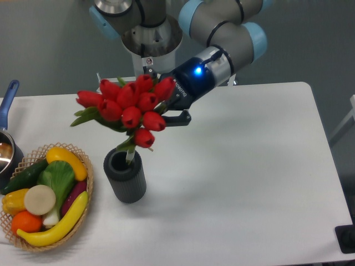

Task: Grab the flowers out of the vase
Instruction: 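Lift the gripped tulip bunch up out of the vase, then carry the tulips away from the vase over the empty table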

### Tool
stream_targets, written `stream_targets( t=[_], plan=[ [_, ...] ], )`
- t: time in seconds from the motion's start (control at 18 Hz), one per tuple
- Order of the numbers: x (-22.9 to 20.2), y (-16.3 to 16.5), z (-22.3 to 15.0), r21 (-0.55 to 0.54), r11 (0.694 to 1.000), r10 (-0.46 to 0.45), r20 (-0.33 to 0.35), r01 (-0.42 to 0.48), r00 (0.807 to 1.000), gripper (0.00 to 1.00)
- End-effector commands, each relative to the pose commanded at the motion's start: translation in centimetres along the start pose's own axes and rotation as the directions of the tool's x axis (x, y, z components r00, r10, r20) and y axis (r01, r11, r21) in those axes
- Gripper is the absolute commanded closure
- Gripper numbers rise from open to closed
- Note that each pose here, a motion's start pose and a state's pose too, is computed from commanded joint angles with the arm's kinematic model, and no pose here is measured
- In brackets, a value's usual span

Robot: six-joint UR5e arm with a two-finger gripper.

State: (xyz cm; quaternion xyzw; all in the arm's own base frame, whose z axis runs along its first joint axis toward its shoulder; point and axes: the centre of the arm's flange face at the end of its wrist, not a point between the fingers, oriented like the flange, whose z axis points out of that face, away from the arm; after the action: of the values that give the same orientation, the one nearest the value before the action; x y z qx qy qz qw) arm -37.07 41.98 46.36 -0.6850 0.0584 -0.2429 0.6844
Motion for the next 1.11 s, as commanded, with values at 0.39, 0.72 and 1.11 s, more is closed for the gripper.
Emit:
stream_targets(
  t=[0.39,0.72,1.11],
  plan=[
    [-1.0,-2.1,-2.9,0.004,1.000,-0.013,0.059,0.013,0.998,0.83],
    [-3.5,-0.7,-6.8,-0.218,0.976,0.055,0.224,-0.005,0.973,0.86],
    [-6.1,1.6,-12.7,-0.569,0.813,0.162,0.429,0.126,0.888,0.86]
  ],
)
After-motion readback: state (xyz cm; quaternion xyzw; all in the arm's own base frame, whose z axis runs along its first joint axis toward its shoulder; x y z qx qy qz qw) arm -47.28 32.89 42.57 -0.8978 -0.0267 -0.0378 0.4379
